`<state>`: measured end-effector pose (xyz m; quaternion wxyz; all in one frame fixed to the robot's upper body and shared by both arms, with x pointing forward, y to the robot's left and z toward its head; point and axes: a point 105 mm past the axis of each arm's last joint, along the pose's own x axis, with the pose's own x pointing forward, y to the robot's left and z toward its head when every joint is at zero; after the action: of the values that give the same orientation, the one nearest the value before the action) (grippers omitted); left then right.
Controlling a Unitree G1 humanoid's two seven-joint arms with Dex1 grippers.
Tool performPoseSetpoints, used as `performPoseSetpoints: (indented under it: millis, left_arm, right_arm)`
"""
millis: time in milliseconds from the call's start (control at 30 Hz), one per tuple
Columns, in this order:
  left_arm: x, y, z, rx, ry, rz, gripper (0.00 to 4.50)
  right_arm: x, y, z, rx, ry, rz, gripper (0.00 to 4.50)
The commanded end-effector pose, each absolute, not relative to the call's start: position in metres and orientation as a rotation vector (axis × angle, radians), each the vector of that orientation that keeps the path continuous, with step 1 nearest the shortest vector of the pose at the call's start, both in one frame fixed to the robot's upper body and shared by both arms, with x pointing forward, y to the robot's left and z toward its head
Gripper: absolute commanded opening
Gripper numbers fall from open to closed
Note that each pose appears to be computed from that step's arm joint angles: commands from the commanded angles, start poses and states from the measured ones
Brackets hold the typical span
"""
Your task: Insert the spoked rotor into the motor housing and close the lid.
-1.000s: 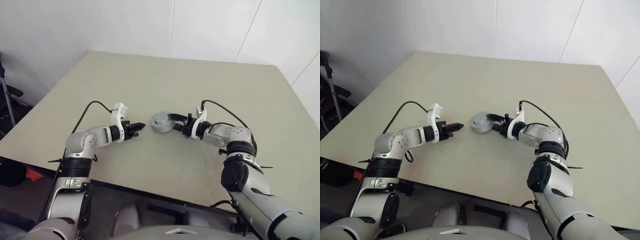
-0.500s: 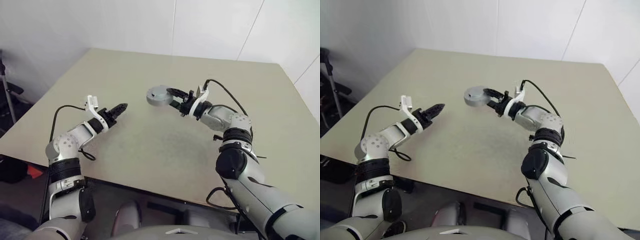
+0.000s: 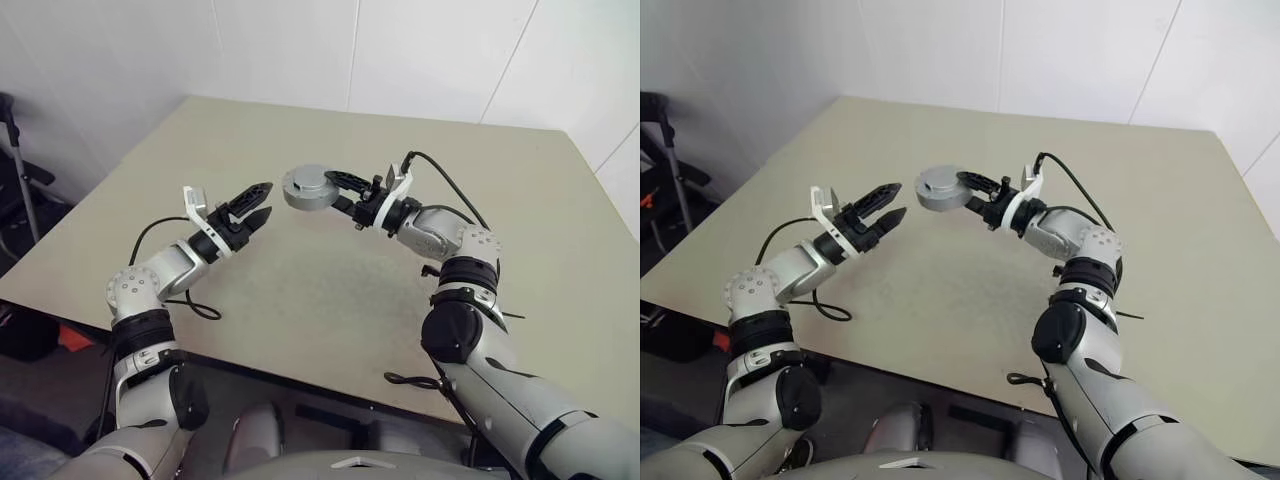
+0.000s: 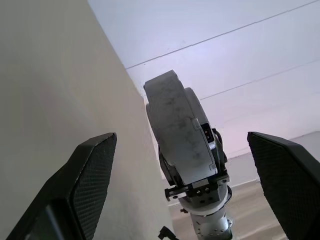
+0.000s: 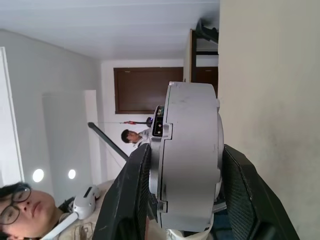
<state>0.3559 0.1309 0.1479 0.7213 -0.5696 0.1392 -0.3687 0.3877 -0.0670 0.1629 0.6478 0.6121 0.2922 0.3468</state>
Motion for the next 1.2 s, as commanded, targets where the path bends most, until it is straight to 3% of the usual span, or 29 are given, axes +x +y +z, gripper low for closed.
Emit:
performPoseSetpoints:
  millis: [33, 800, 900, 1067, 1200]
  left_arm:
    - [0.358, 0.127, 0.167, -1.318, 0.254, -0.889, 4.43]
    - [0.376, 0.080, 0.174, -1.460, 0.295, -0.978, 4.43]
    - [0.376, 0.083, 0.174, -1.461, 0.286, -0.971, 3.85]
    - [0.377, 0.087, 0.175, -1.469, 0.270, -0.963, 2.28]
    - [0.378, 0.088, 0.174, -1.476, 0.268, -0.959, 2.23]
  right_arm:
    - [0.382, -0.063, 0.187, 1.383, 0.592, 0.889, 2.00]
    - [0.371, -0.056, 0.189, 1.330, 0.566, 0.907, 2.00]
    - [0.372, -0.057, 0.187, 1.328, 0.569, 0.889, 2.00]
    - [0.374, -0.057, 0.183, 1.324, 0.575, 0.871, 2.00]
    - [0.375, -0.057, 0.181, 1.317, 0.576, 0.861, 2.00]
